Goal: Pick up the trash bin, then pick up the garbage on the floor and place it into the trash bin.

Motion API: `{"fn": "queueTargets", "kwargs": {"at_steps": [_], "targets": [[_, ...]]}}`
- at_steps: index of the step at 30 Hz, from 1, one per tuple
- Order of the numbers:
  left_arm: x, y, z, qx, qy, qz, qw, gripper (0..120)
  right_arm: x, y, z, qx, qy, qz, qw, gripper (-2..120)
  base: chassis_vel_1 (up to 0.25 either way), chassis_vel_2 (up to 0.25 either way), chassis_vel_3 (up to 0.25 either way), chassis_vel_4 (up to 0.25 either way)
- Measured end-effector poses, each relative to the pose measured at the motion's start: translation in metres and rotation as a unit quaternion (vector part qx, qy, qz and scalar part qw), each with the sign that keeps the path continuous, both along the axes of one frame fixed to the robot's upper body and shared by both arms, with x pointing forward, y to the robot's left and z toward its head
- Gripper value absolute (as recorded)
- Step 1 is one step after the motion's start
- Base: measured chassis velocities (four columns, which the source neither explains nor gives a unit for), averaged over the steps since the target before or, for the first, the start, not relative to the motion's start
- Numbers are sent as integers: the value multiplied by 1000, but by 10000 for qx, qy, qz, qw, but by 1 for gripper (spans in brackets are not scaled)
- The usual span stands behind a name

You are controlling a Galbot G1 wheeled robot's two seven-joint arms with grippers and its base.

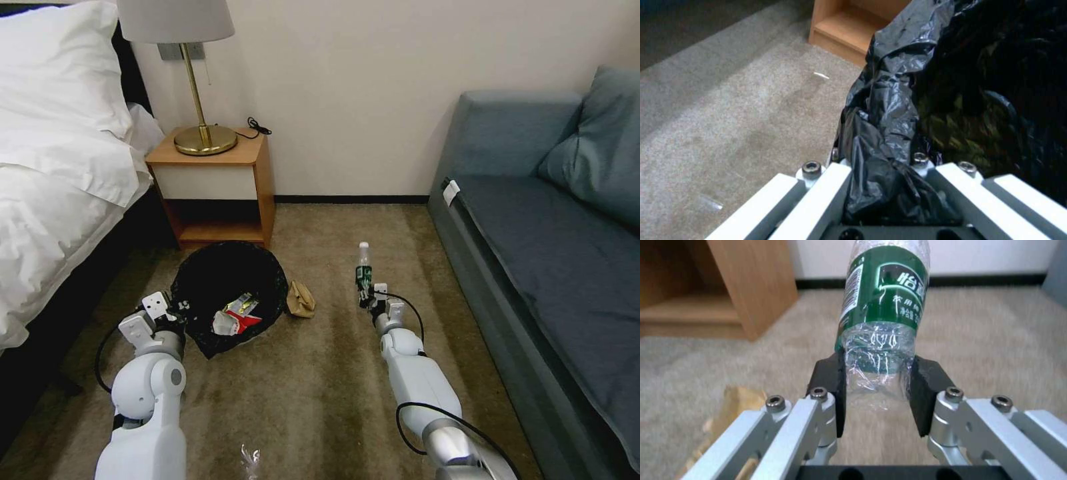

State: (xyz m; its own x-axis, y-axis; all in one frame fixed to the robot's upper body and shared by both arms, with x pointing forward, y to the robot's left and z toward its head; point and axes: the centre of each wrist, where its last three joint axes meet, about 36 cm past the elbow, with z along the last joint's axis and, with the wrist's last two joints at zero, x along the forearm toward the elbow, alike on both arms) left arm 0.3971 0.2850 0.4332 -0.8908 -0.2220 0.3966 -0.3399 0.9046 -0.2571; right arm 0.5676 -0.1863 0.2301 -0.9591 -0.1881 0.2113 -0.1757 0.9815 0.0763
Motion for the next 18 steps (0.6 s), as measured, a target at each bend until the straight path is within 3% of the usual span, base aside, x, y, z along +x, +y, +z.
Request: {"fn": "queueTargets", "kwargs": {"at_steps": [10, 18], "targets": [[4, 0, -3, -32, 32, -12, 10000, 3, -10, 21, 42, -153, -847, 243, 9960, 26, 0, 0, 0, 0], [5, -2, -5, -52, 37, -25, 10000, 3, -40, 30, 93, -336, -1663, 697, 9830, 26, 0, 0, 0, 0]]}}
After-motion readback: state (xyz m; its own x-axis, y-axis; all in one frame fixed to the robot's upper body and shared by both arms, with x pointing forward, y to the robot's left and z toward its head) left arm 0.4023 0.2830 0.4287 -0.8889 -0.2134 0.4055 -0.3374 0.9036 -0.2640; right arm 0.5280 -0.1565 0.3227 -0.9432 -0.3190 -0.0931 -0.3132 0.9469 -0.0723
